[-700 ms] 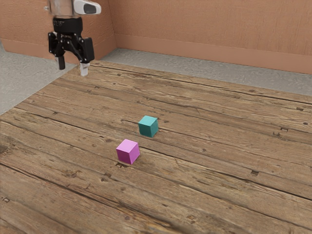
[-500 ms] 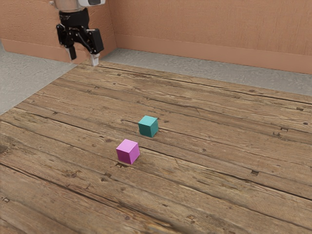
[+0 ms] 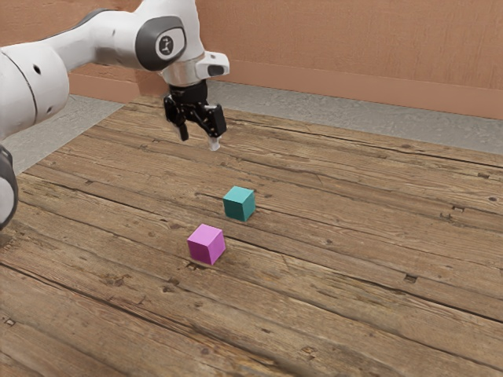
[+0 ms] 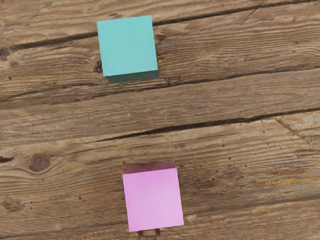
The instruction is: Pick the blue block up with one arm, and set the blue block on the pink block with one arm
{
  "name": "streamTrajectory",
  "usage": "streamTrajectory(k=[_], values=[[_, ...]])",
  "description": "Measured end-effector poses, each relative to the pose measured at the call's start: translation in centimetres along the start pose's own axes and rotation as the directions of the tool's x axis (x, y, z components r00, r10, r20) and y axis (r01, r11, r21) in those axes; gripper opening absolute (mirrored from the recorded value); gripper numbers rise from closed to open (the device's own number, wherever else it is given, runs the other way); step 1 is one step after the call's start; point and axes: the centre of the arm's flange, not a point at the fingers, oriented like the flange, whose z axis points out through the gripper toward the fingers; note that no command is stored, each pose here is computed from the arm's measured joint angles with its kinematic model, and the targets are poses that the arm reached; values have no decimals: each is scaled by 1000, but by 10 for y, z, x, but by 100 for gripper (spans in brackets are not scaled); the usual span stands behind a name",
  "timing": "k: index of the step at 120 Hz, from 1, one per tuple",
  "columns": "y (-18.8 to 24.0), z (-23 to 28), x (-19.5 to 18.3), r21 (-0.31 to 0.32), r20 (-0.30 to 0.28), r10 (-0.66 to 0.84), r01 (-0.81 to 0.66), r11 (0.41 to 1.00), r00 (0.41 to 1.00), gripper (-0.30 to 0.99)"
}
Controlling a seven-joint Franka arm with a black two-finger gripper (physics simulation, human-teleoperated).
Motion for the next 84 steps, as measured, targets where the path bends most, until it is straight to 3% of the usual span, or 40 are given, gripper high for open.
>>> streamTrajectory(k=[37, 75, 84], values=[[-20, 156, 54, -40, 19, -22, 23, 999, 1000, 69], [-36, 164, 92, -33, -148, -45, 41, 999, 988, 69], [-41, 179, 102, -36, -162, -51, 46, 998, 985, 69]])
